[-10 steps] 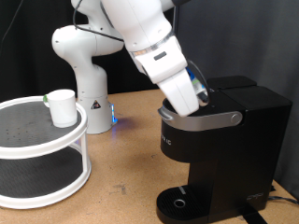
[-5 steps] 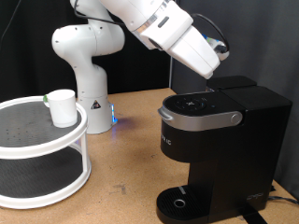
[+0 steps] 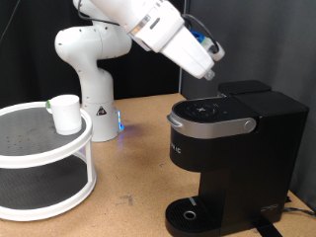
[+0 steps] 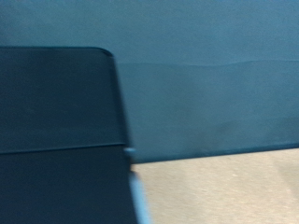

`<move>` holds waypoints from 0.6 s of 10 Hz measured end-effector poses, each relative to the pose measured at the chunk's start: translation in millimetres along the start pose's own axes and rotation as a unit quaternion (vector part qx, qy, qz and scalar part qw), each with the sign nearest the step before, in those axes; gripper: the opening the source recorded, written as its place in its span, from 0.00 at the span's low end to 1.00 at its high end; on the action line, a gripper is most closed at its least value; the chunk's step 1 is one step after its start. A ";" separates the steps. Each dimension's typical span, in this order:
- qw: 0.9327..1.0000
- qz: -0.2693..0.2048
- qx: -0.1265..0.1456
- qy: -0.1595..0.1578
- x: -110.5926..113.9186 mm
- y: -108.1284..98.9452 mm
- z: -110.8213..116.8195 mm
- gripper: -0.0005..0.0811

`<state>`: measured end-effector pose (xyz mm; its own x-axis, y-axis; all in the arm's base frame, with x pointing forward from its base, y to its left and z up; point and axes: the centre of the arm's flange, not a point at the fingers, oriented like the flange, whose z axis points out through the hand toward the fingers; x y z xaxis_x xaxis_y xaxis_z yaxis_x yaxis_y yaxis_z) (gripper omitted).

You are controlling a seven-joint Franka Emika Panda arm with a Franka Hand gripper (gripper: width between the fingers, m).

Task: Make a cup of coffee with the keurig machine

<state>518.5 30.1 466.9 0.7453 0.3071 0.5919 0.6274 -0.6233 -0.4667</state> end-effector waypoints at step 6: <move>0.997 -0.004 0.047 -0.068 -35.9 -15.3 -28.4 0.01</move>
<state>475.7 8.3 471.4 0.7597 0.4110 0.5039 0.6473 -0.5516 -0.5260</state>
